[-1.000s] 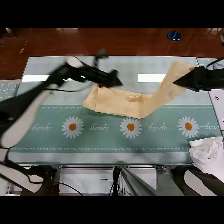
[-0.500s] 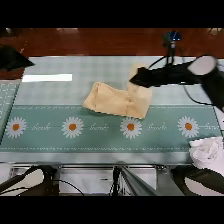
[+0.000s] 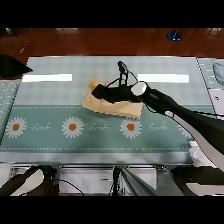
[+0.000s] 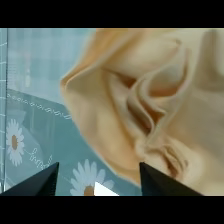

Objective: Fold the shirts.

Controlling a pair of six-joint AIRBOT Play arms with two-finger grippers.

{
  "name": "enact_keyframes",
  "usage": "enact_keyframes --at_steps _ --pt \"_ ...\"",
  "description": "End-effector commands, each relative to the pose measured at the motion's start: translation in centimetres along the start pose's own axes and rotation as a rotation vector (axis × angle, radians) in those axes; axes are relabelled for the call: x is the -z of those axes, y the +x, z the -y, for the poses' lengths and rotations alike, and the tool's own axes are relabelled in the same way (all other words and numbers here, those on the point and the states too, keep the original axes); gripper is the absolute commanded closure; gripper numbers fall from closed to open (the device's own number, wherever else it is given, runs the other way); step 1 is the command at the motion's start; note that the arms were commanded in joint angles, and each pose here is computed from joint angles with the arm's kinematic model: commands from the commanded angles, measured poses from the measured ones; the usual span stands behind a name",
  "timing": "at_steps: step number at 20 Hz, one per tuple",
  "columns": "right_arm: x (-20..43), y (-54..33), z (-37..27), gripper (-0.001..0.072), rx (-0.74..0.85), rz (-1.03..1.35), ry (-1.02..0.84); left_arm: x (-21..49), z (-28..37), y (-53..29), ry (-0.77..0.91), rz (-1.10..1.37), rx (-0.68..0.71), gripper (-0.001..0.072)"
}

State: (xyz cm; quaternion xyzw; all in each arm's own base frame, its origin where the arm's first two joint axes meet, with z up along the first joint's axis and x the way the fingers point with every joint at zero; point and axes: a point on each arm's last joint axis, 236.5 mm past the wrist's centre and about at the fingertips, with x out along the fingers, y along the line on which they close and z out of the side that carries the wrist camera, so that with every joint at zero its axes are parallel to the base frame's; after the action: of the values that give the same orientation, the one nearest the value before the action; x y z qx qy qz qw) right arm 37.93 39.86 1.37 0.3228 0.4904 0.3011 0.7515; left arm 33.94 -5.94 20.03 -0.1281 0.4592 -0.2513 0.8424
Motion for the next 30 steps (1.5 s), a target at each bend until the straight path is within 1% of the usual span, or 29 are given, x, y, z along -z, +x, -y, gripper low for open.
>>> enact_keyframes --at_steps 1,3,5,7,8,9,10,12,13,14,15,16,18,20,22,26,30 --pt "1.6 0.6 -3.1 0.0120 -0.102 -0.029 -0.027 3.0 -0.1 3.0 -0.024 -0.090 0.043 0.0686" --pt "0.8 -2.2 -4.9 0.0121 -0.164 -0.050 -0.081 4.8 -1.2 4.9 -0.064 -0.127 0.054 0.0686" --pt "-1.8 -6.7 -5.4 0.0132 -0.185 -0.027 -0.134 6.6 -2.0 6.5 -0.099 -0.162 0.063 0.0687" --pt "-5.5 -12.4 -3.9 0.0133 -0.137 0.037 -0.186 8.2 -2.4 7.5 -0.128 -0.196 0.074 0.0686" --pt "-7.1 -15.8 -1.7 0.0133 -0.057 0.065 -0.203 8.7 -2.5 7.8 -0.127 -0.207 0.078 0.0686" --pt "-8.1 -19.1 1.6 0.0133 0.063 0.077 -0.202 9.0 -2.6 7.9 -0.125 -0.212 0.081 0.0686" --pt "-8.4 -23.0 6.1 0.0133 0.234 0.070 -0.183 9.0 -2.6 7.9 -0.125 -0.212 0.080 0.0686" --pt "-6.8 -31.4 15.5 0.0141 0.613 -0.010 -0.127 8.7 -2.8 8.0 -0.125 -0.198 0.073 0.0686" --pt "-5.3 -34.9 19.2 0.0148 0.756 -0.066 -0.077 8.4 -2.9 8.0 -0.125 -0.188 0.067 0.0686" --pt "-3.9 -37.1 22.0 0.0147 0.823 -0.103 -0.007 8.3 -3.0 8.1 -0.124 -0.182 0.064 0.0686" --pt "-2.9 -37.2 23.6 0.0146 0.791 -0.103 0.058 8.3 -3.0 8.1 -0.125 -0.182 0.064 0.0686" --pt "-2.2 -36.1 24.1 0.0144 0.704 -0.079 0.123 8.3 -3.0 8.1 -0.124 -0.183 0.065 0.0686" --pt "-1.9 -32.7 23.8 0.0131 0.477 0.017 0.249 8.3 -3.0 8.1 -0.125 -0.183 0.065 0.0686" --pt "-1.5 -29.5 23.6 0.0131 0.340 0.078 0.327 8.3 -3.0 8.1 -0.125 -0.183 0.065 0.0686" --pt "-0.3 -26.4 24.0 0.0131 0.278 0.066 0.379 8.3 -3.0 8.1 -0.125 -0.183 0.065 0.0686" --pt "-0.1 -19.6 22.7 0.0132 0.176 0.024 0.395 8.3 -3.0 8.1 -0.124 -0.183 0.065 0.0686" --pt "0.8 -13.4 22.6 0.0132 0.191 0.021 0.432 8.3 -3.1 8.0 -0.123 -0.182 0.064 0.0686"
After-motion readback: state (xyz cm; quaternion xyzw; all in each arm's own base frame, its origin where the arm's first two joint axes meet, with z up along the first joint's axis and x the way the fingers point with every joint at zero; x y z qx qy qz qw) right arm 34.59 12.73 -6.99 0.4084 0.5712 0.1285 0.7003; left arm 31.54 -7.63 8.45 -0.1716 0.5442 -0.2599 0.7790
